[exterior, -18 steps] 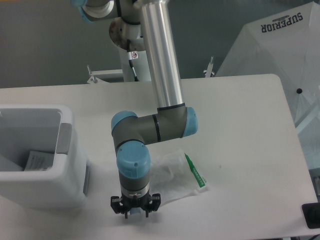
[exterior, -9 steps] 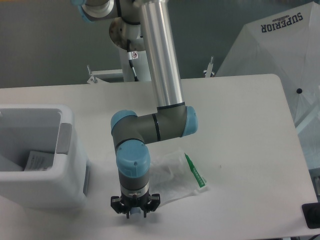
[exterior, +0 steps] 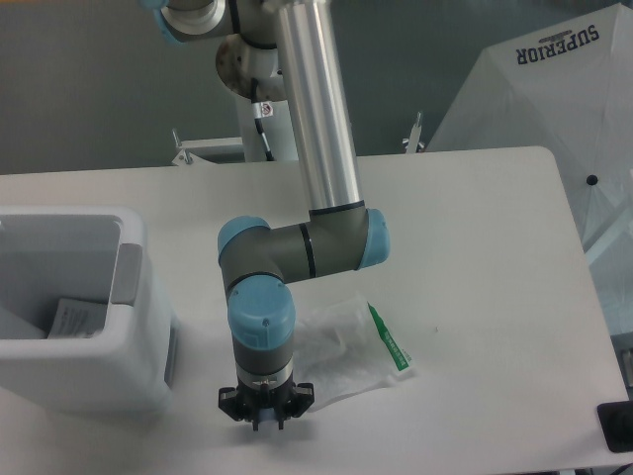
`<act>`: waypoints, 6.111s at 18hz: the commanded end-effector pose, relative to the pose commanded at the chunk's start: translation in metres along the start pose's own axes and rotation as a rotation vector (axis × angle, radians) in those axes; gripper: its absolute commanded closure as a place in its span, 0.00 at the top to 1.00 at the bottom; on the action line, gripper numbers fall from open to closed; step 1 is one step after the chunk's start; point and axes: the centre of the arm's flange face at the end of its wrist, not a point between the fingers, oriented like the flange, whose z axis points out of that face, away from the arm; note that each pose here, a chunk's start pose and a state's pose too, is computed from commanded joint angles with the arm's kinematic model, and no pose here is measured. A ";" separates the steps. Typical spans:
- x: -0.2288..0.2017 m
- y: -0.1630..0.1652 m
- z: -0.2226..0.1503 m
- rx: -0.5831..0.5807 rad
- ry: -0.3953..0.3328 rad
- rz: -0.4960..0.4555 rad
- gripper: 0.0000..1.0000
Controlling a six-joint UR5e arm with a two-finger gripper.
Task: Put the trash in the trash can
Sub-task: 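Close the gripper on the clear bottle, then lift the clear bottle up off the table, then carry the bottle over the white bin and release it inside, then move the open gripper from the bin to the clear plastic bag, then lower the gripper and pinch the bag at its green strip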
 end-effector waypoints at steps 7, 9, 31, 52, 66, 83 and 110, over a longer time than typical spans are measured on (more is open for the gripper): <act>-0.006 -0.009 -0.055 0.077 -0.010 -0.001 0.40; -0.015 -0.012 -0.086 0.118 -0.006 -0.014 0.40; -0.020 -0.025 -0.418 0.709 -0.014 -0.144 0.40; 0.193 -0.014 -0.402 0.678 0.202 0.135 0.40; 0.202 -0.018 -0.341 0.580 0.216 0.111 0.46; -0.055 0.028 -0.226 0.343 -0.058 -0.165 1.00; -0.201 0.100 -0.033 -0.003 -0.053 -0.250 0.98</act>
